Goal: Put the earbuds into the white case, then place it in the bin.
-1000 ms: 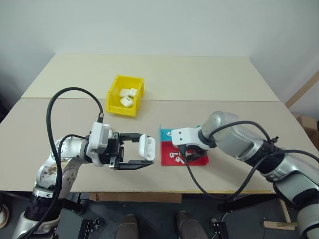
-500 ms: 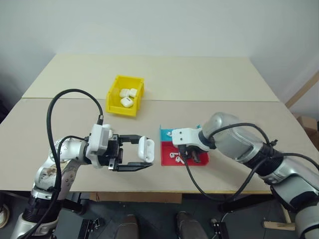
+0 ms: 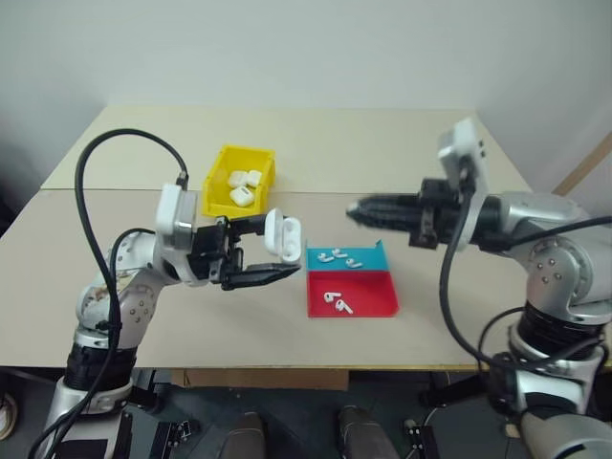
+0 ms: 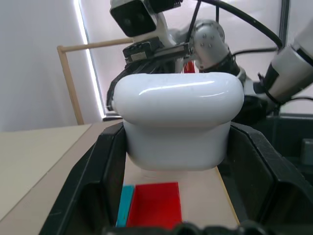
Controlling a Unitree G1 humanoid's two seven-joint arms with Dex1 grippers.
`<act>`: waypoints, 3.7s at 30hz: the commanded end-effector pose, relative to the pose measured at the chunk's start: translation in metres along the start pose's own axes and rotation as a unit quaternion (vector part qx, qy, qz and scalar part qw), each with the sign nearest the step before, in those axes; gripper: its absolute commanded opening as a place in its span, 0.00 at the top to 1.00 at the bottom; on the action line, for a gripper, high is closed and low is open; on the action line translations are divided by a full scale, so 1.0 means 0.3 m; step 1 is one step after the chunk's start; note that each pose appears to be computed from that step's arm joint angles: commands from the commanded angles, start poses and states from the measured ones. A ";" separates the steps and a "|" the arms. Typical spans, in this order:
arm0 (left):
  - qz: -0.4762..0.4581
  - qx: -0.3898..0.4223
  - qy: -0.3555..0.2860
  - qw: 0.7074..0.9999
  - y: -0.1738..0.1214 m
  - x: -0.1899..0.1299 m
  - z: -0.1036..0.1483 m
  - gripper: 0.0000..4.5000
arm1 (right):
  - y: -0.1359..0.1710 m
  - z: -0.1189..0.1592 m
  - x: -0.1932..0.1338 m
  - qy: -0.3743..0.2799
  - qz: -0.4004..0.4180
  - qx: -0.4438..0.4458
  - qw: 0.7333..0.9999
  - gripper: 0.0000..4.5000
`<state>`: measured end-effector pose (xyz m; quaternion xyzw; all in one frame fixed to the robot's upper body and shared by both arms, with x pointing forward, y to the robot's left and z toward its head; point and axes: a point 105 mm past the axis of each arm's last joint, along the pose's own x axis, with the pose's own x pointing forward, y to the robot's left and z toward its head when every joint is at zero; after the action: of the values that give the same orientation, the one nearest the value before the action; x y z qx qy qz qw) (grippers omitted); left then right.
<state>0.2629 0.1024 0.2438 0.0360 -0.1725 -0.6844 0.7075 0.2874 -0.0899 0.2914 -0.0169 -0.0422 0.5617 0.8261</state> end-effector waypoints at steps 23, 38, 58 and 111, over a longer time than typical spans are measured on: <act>0.004 -0.008 -0.013 1.000 0.032 0.047 0.047 0.38 | 0.155 0.044 0.138 -0.074 0.060 -0.024 0.995 0.86; -0.007 0.001 -0.018 1.000 0.032 0.062 0.060 0.38 | 0.142 0.010 0.141 -0.062 0.039 -0.046 0.996 0.86; 0.005 0.008 -0.019 1.000 0.044 0.051 0.062 0.38 | 0.093 0.093 0.066 -0.077 0.038 -0.067 0.994 0.06; 0.035 0.022 -0.006 0.999 0.010 0.015 0.037 0.38 | -0.281 -0.505 0.139 0.534 0.195 -0.253 0.783 0.60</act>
<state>0.2682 0.0995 0.2472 0.0236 -0.1666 -0.6581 0.7339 0.3933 -0.0804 0.1459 -0.5289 0.2789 0.5803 0.5530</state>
